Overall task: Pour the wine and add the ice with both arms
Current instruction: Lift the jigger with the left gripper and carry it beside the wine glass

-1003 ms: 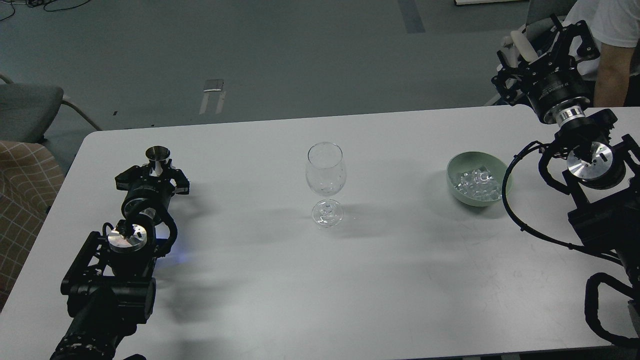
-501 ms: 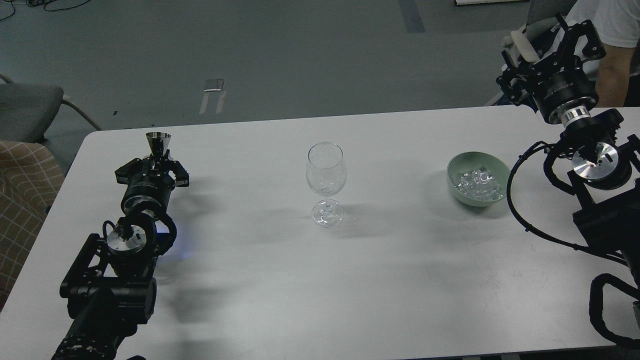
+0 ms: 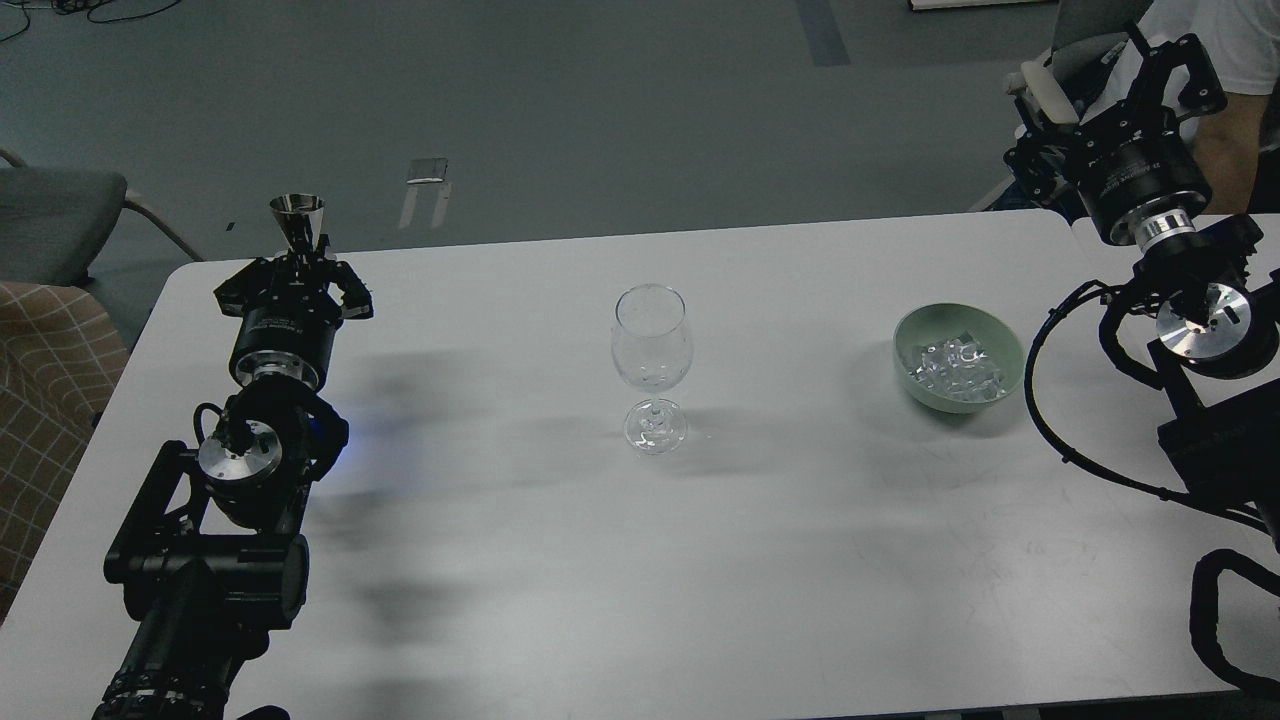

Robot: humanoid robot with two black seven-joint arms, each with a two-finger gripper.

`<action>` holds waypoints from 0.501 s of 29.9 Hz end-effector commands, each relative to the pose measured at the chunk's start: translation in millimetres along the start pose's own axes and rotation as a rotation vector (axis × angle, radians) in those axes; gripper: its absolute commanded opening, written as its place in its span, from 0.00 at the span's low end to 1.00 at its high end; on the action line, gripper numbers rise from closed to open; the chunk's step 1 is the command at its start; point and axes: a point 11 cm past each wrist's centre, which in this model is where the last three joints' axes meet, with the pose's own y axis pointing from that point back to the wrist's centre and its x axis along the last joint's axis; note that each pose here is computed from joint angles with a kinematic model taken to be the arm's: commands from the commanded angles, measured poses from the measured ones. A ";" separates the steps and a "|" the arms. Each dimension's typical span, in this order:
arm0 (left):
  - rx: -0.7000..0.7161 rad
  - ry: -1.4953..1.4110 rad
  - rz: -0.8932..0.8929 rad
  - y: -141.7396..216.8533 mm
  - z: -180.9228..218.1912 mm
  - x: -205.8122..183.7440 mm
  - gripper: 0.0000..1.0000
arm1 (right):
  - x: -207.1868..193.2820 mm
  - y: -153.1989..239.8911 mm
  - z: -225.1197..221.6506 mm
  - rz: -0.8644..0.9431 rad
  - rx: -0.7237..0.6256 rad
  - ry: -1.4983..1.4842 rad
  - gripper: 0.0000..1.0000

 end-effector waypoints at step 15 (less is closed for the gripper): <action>0.049 -0.006 -0.125 12.3 -10.6 -36.2 0.17 | 0.9 1.7 -8.7 -0.005 0.007 0.019 1.00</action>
